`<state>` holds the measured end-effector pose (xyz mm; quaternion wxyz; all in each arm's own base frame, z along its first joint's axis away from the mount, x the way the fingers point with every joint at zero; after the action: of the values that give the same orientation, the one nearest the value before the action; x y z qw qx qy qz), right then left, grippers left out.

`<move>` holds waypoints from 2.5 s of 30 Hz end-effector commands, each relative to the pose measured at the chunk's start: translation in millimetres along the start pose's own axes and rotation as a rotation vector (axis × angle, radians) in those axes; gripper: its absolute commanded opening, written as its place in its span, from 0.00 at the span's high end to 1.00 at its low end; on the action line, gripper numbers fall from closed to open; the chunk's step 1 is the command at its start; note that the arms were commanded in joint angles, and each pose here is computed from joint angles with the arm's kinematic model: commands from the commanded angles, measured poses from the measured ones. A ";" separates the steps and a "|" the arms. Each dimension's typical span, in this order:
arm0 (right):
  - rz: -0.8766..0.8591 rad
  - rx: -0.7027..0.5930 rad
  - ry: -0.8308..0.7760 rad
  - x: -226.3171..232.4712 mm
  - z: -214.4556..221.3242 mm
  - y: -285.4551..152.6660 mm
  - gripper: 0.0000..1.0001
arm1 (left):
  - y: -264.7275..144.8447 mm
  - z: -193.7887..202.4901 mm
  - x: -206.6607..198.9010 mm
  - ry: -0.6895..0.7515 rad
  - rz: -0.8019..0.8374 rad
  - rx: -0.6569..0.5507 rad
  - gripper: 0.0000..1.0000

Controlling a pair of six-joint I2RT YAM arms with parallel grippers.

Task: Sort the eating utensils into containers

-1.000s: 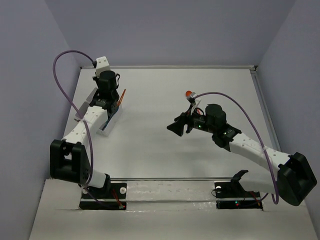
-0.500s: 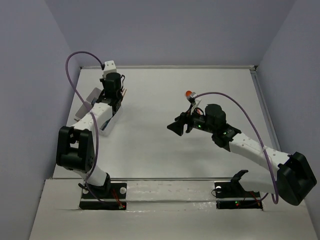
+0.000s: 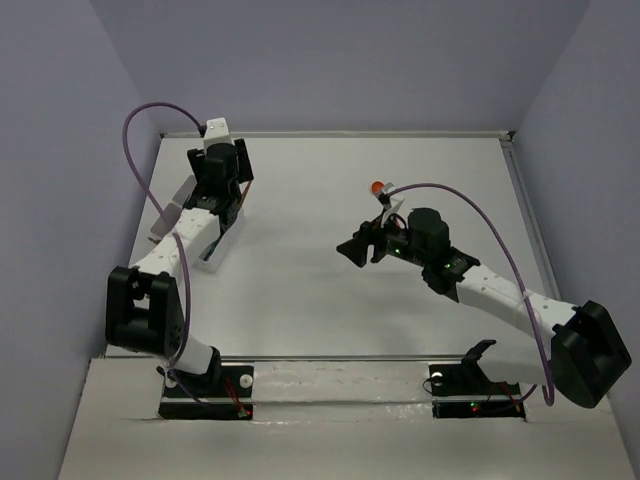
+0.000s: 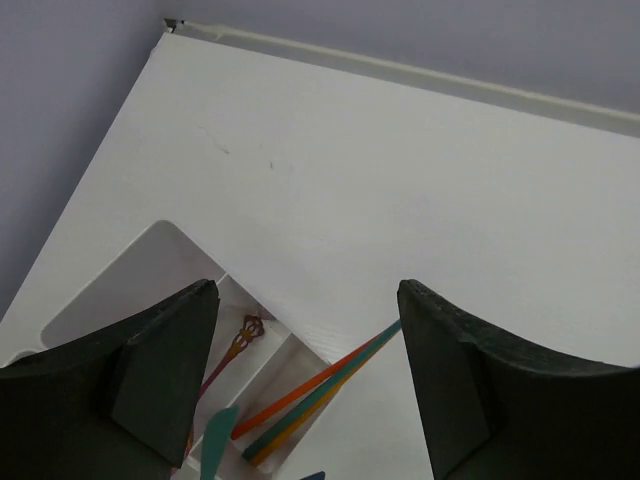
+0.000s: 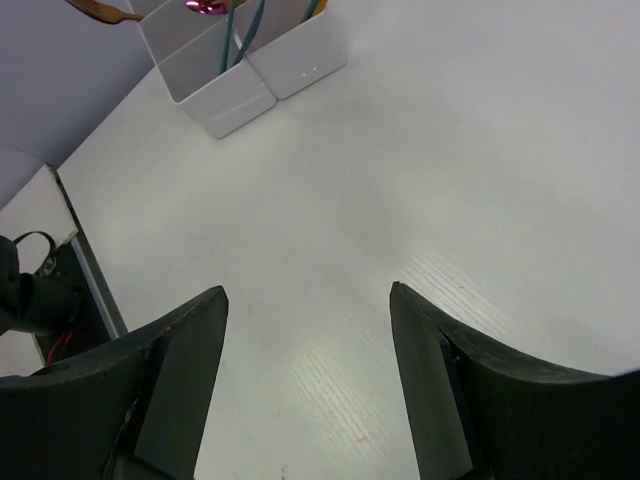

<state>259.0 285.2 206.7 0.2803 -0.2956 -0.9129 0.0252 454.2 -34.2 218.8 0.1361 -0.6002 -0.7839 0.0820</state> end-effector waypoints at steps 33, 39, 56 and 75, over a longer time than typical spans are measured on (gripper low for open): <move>0.944 0.311 0.035 -292.2 -5.9 11.7 0.41 | -266.5 -25.2 -11.0 -0.301 0.814 -0.264 0.01; 0.970 0.393 0.059 -311.3 10.1 12.1 0.50 | -266.7 -23.5 -13.7 -0.295 0.829 -0.254 0.01; 0.557 0.145 0.080 -198.9 -41.8 39.4 0.93 | -245.9 -5.6 -46.1 -0.332 0.927 -0.097 0.04; 0.003 0.092 -0.014 55.4 11.1 47.5 0.93 | -205.9 6.8 -118.1 -0.537 0.950 0.079 0.15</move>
<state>248.1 341.9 179.8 0.3008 -0.3128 -0.8918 0.1278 272.5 -198.8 223.1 -0.0496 -0.8372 -0.4136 0.3545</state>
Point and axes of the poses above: each gripper's point midway between its finger pads, its own y axis out along the fingers, its own x axis along the line the jaws close on, z = x × y, the point moved 1 cm from there along -y, back along the fingers, and after that the axes turned 7 degrees about y, right-handed, at the moved point
